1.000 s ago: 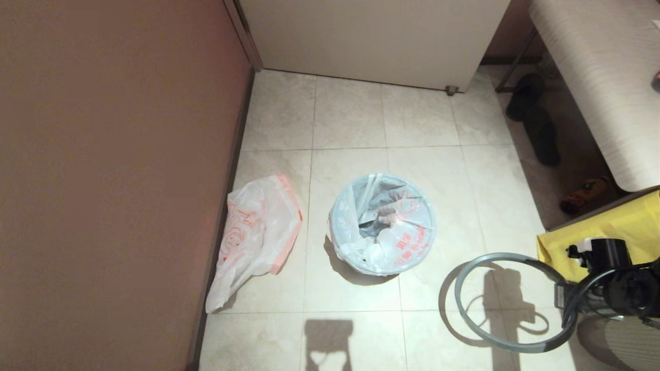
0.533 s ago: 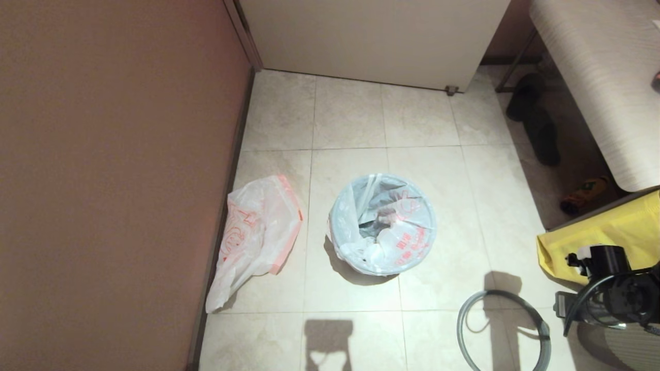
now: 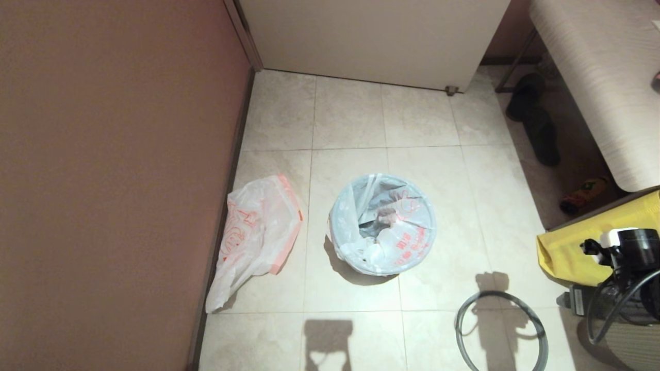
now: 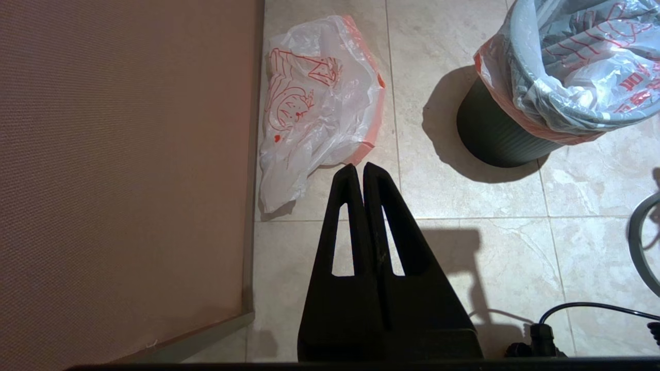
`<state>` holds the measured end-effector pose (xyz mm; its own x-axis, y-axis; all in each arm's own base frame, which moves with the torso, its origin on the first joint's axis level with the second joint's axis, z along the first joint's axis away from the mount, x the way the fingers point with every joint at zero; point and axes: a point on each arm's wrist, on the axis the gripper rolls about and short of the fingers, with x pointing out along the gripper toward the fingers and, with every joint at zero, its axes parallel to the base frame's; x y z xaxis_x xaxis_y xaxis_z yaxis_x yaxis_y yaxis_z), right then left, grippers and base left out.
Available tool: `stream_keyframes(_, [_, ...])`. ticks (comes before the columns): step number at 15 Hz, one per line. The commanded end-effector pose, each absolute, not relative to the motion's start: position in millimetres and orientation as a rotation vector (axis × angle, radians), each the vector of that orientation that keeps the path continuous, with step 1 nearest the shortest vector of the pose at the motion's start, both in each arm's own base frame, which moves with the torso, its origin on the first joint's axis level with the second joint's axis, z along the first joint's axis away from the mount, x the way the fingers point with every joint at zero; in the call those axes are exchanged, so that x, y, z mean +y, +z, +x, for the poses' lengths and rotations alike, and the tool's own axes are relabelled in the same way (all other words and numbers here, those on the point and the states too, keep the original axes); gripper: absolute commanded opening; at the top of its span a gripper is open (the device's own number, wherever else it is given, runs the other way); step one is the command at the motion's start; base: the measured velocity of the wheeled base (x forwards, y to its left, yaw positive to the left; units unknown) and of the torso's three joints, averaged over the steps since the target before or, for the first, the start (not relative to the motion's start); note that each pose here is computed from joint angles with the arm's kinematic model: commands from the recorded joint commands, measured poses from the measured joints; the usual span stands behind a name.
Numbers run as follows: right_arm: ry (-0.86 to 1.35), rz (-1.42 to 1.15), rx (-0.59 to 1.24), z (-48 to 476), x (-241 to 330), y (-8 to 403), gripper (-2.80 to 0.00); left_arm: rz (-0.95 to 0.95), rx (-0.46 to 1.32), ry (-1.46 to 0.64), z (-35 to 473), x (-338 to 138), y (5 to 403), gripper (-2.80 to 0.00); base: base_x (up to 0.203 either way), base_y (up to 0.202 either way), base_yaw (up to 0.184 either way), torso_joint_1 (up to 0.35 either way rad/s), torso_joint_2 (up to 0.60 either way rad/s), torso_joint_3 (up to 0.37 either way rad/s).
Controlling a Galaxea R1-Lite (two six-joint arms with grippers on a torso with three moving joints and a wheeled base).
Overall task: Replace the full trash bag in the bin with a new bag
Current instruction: Place the trash bag on the floor
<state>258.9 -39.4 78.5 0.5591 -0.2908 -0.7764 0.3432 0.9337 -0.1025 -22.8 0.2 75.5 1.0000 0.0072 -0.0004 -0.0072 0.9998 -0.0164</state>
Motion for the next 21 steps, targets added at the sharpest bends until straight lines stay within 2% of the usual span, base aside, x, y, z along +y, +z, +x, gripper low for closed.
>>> stream_keyframes(1, [-0.346,0.056,0.82,241.0,-29.5,109.2,-2.8,-0.017,0.0,0.008,-22.8,0.2,75.5,-2.8,0.0,0.0,0.0,0.0,0.0,0.0])
stream_keyframes(8, [-0.32,0.056,0.765,192.0,-12.1,148.9,-2.8,-0.017,0.0,0.008,-22.8,0.2,75.5,-2.8,0.0,0.0,0.0,0.0,0.0,0.0])
stream_keyframes(13, [-0.314,0.075,0.63,125.8,-9.9,186.2,-2.8,-0.017,0.0,0.008,-22.8,0.2,75.5,-2.8,0.0,0.0,0.0,0.0,0.0,0.0])
stream_keyframes(16, [-0.29,0.079,0.658,132.6,-9.1,184.3,-2.8,-0.017,0.0,0.008,-22.8,0.2,75.5,-2.8,0.0,0.0,0.0,0.0,0.0,0.0])
stream_keyframes(19, [-0.181,0.076,0.594,145.8,6.1,188.5,-2.8,-0.017,0.0,0.008,-22.8,0.2,75.5,-2.8,0.0,0.0,0.0,0.0,0.0,0.0])
stream_keyframes(21, [-0.111,0.101,0.613,155.3,21.1,184.0,-2.8,-0.017,0.0,0.008,-22.8,0.2,75.5,-2.8,0.0,0.0,0.0,0.0,0.0,0.0])
